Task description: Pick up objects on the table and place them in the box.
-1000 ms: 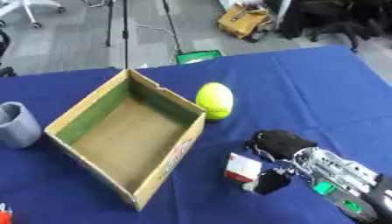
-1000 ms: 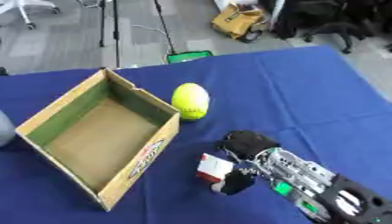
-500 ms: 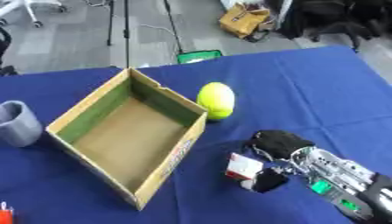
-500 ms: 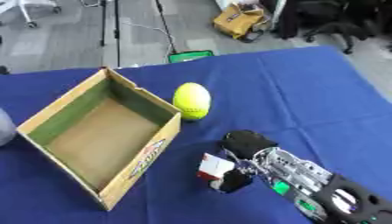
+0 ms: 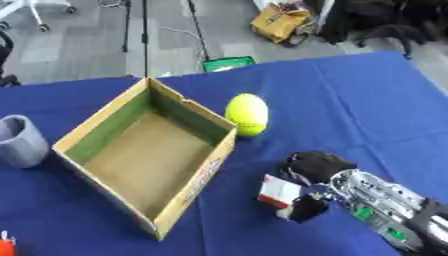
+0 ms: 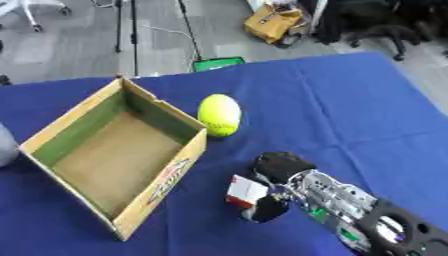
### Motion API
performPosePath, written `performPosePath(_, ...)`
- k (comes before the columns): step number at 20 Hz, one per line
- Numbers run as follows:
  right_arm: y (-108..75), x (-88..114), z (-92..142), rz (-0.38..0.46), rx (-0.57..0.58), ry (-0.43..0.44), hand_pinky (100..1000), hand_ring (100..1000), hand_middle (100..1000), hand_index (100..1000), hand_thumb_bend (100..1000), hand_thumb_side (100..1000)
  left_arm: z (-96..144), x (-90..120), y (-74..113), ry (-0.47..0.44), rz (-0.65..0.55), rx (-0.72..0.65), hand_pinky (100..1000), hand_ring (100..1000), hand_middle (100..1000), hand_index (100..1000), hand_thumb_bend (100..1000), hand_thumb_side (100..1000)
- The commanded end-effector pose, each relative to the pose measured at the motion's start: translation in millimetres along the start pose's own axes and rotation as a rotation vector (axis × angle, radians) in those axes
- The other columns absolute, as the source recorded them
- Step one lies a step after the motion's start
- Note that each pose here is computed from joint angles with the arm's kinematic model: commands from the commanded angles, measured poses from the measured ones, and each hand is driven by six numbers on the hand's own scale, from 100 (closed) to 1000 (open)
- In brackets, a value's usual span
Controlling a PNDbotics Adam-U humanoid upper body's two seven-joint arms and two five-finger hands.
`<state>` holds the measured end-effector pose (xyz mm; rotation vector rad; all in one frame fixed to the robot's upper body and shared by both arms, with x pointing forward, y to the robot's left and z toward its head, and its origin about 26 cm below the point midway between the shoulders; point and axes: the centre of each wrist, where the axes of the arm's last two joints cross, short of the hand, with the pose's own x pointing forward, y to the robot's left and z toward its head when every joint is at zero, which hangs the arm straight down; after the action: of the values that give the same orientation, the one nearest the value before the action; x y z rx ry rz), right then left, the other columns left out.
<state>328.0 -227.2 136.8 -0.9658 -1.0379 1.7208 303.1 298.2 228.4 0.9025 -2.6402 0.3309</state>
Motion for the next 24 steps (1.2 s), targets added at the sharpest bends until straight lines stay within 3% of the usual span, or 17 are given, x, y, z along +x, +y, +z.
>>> performPosePath(1,-5.1,-3.7,-0.1,0.014,-0.009,0.011,936,943,608,831,522,609,-8.0,4.1,2.1,-0.027,0.003,0.013,934,884,855,912,100,1000)
performPosePath(9,-4.4,-5.5,1.1,0.0,-0.027,0.02,927,918,509,740,450,576,-8.2,4.3,1.8,-0.027,0.004,0.012,935,884,855,912,100,1000)
performPosePath(24,-3.1,-9.6,3.1,0.0,-0.035,0.043,919,897,440,657,376,511,-9.0,4.4,1.8,-0.029,0.004,0.012,936,883,854,912,100,1000)
